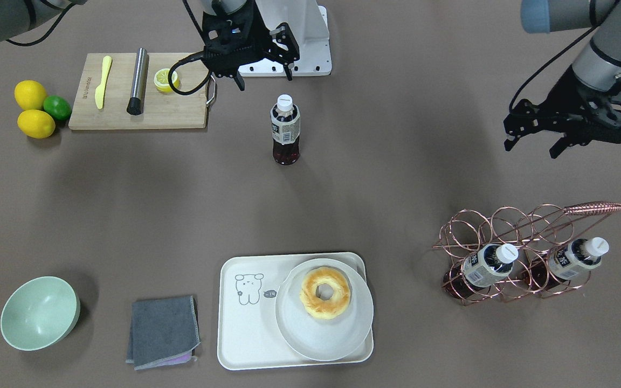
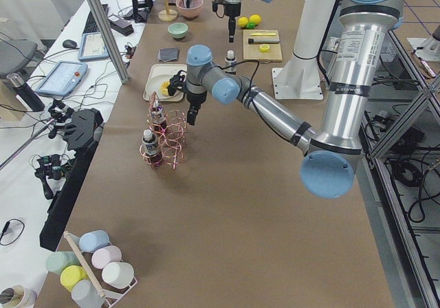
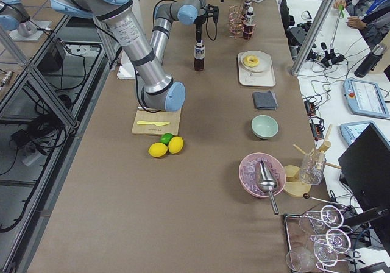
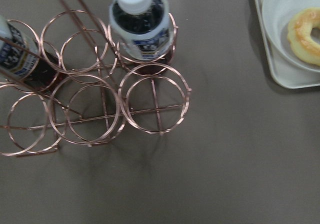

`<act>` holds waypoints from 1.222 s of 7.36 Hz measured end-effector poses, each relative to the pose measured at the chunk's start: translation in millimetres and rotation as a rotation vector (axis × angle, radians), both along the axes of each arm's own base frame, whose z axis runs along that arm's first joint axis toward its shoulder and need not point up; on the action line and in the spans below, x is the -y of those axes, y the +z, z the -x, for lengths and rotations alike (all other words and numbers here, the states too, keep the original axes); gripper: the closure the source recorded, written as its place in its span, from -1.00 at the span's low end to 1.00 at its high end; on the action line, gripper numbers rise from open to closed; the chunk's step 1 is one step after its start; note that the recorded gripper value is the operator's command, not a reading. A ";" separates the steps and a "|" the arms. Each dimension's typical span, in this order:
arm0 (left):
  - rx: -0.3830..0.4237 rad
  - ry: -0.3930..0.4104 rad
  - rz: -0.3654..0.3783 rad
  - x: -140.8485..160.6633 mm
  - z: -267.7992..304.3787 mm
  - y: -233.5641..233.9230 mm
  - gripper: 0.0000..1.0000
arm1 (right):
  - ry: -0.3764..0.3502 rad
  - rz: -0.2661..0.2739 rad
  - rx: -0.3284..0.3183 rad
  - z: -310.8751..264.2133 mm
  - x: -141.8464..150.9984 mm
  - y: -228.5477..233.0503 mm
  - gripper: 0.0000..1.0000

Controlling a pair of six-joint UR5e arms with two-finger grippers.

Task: Place tea on tray
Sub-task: 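Withdraw the left arm while the right gripper reaches toward the bottle, then grasp the tea bottle with the right gripper and lift it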

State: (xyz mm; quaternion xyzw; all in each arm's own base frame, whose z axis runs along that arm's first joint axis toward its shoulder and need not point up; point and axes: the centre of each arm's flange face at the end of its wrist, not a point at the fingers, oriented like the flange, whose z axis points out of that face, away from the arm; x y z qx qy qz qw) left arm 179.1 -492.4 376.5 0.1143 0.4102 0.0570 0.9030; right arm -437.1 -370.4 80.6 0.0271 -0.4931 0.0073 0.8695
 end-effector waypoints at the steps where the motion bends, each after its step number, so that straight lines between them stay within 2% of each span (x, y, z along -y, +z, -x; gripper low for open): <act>1: -0.015 0.015 -0.008 -3.6 15.7 24.2 -0.86 | 0.012 -0.002 -0.019 15.4 -9.1 -2.2 -1.00; 4: -0.030 0.055 -0.016 -16.5 53.7 70.6 -0.88 | 0.041 -0.011 -0.099 55.1 -13.7 -0.6 -0.96; 5: -0.029 0.059 -0.018 -22.0 59.5 79.8 -0.88 | 0.050 -0.008 -0.117 64.6 -14.9 0.4 -0.80; 7: -0.035 0.060 -0.038 -39.4 67.8 99.8 -0.88 | 0.058 -0.004 -0.137 74.6 -15.1 3.7 -0.36; 8: -0.039 0.059 -0.045 -45.3 70.5 105.8 -0.89 | 0.061 -0.003 -0.147 78.4 -14.0 6.4 -0.24; 9: -0.042 0.056 -0.050 -48.9 72.1 107.3 -0.91 | 0.067 -0.007 -0.154 81.0 -13.2 7.0 0.03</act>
